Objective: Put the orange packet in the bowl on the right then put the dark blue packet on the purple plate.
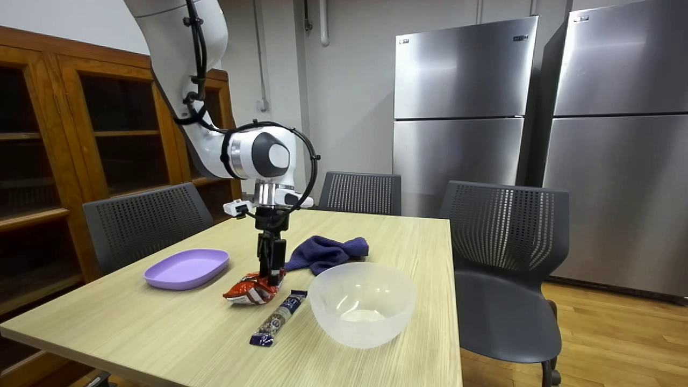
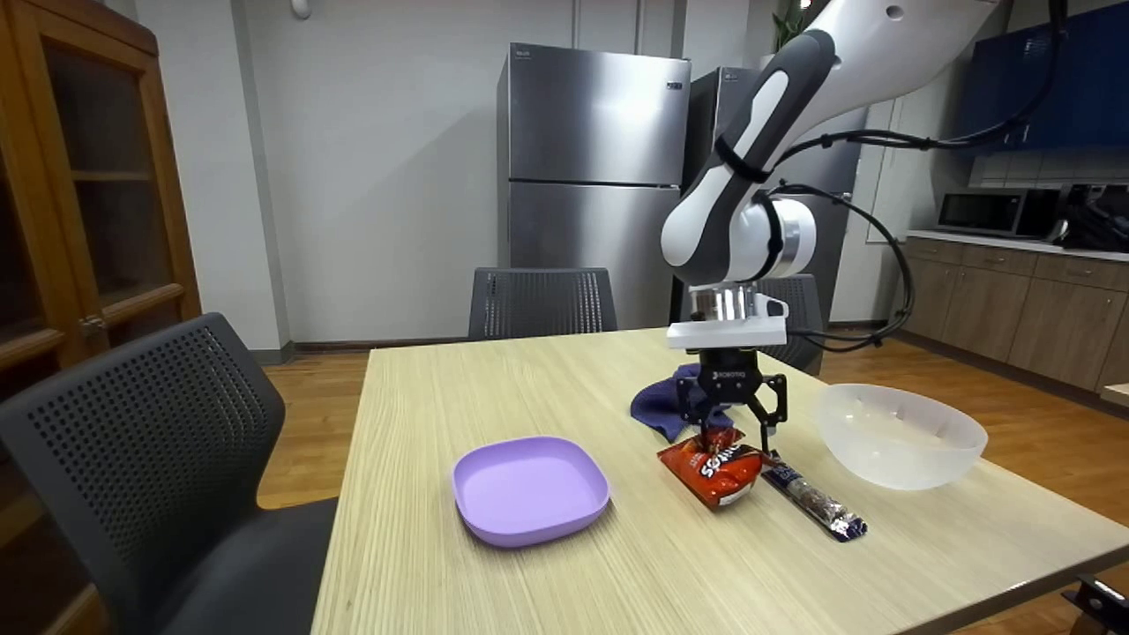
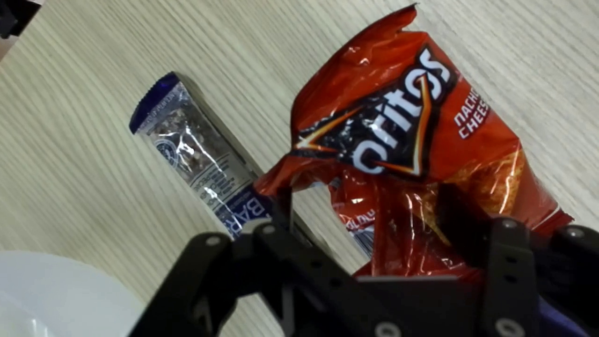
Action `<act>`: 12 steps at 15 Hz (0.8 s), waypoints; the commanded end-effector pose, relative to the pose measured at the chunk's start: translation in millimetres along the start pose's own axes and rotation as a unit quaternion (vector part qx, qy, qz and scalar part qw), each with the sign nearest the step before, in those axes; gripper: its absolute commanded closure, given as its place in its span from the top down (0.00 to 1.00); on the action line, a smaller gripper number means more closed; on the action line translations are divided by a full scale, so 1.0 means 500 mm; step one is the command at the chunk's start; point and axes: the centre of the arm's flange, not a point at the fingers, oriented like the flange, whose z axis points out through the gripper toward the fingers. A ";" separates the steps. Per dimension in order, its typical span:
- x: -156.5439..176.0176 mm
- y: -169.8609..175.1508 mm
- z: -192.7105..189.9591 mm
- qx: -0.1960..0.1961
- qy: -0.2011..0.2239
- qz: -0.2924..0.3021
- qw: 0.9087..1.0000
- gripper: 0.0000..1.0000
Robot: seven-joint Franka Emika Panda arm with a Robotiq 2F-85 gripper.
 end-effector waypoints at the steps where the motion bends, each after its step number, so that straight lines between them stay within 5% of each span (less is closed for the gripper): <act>1: 0.004 -0.018 -0.002 -0.002 0.007 0.016 1.000 0.49; 7: -0.003 -0.023 -0.003 -0.001 0.006 0.021 1.000 0.03; 12: -0.018 -0.017 -0.016 0.003 0.002 0.017 1.000 0.00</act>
